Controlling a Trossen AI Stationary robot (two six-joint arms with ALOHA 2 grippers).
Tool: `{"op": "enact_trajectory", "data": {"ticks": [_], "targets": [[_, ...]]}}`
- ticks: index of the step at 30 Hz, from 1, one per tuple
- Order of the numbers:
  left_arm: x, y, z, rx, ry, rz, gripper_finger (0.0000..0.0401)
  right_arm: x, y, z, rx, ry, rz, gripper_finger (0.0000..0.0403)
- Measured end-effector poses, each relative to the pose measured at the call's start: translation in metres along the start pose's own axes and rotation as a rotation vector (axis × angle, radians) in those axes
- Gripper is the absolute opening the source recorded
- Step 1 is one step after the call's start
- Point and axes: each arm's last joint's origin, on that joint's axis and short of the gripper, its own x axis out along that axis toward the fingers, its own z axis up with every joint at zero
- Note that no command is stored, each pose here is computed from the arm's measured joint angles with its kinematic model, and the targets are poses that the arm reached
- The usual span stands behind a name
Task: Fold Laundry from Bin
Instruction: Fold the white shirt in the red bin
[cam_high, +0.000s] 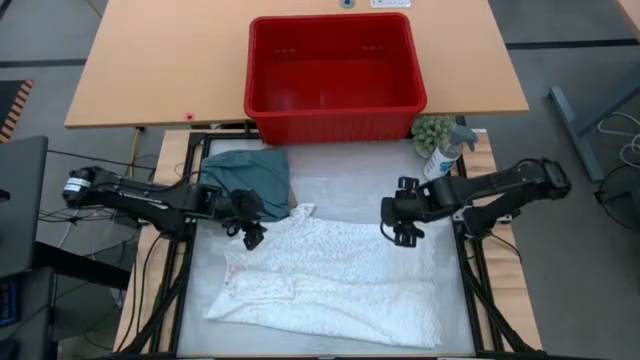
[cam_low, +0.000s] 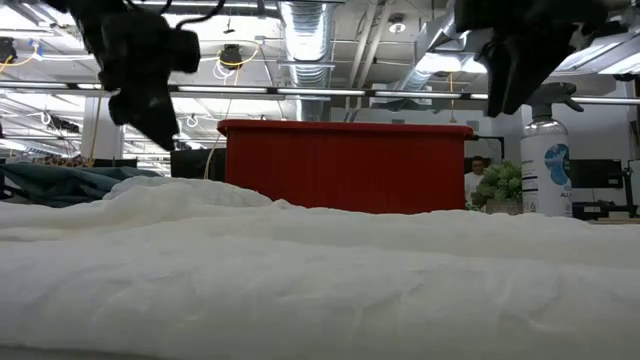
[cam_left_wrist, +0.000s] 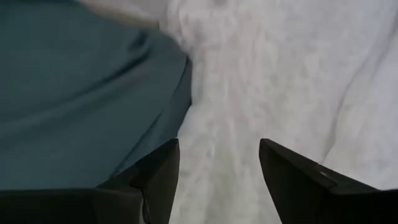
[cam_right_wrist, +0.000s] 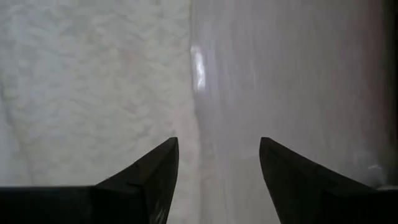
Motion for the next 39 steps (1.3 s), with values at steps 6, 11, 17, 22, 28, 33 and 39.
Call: {"op": "enact_trajectory", "data": {"ticks": [6, 11, 17, 22, 28, 33, 39], "targets": [[0.017, 0.013, -0.015, -0.007, 0.076, -0.002, 0.021, 0.032, -0.008, -0.009, -0.025, 0.038, 0.034, 0.0249], [0.02, 0.017, -0.019, 0.012, 0.056, 0.054, 0.021, 0.055, -0.011, -0.017, -0.001, 0.039, 0.045, 0.0249], [0.02, 0.018, -0.018, 0.04, 0.044, 0.061, 0.021, 0.08, -0.009, -0.033, 0.003, 0.076, 0.131, 0.0249], [0.021, 0.016, -0.012, 0.048, 0.019, 0.001, 0.0206, 0.09, -0.009, -0.043, 0.007, 0.111, 0.152, 0.0248], [0.033, 0.017, -0.011, 0.028, -0.006, -0.075, 0.0164, 0.091, -0.015, -0.041, 0.021, 0.097, 0.158, 0.0233], [0.046, 0.02, -0.016, 0.014, 0.027, -0.013, 0.015, 0.093, -0.022, -0.04, 0.036, 0.093, 0.15, 0.0226], [0.053, 0.02, -0.017, 0.018, 0.049, 0.002, 0.0149, 0.104, -0.025, -0.038, 0.024, 0.117, 0.165, 0.0221]]}}
